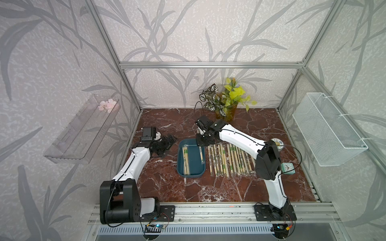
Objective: Take the paired disposable chopsticks out of the storage box
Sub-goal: Place the paired disposable chopsticks at the center of the board.
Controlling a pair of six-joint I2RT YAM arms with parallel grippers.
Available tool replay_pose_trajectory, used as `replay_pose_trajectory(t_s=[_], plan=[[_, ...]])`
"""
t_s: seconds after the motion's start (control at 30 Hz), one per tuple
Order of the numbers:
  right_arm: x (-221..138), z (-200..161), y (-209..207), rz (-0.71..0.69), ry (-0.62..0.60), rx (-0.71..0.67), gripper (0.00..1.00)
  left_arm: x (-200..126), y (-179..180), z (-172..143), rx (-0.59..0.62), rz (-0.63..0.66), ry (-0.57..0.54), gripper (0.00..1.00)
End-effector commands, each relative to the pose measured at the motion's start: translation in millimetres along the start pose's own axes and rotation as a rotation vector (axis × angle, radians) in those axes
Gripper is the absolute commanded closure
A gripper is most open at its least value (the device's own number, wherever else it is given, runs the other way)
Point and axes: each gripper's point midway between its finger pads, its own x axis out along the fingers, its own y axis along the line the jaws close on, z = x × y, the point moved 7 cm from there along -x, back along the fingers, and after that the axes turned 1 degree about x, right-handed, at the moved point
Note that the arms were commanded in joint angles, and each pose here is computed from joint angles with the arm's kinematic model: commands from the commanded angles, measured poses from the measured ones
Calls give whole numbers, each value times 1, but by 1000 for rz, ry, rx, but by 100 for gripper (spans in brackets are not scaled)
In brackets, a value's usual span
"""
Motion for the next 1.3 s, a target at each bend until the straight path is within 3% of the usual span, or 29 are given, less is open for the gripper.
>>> replay_pose_trajectory(t_s=[0.0,0.47,1.27], plan=[[-22,7,-19,5,-59,32,100,-2,-16,-6,30,-33,-7,0],[-13,-29,-131,-159,-5,70,100,24,-53,-32,119,-38,62,0],[19,-58,-163,-267,97,52,100,36,-60,-40,141,-17,81,0]])
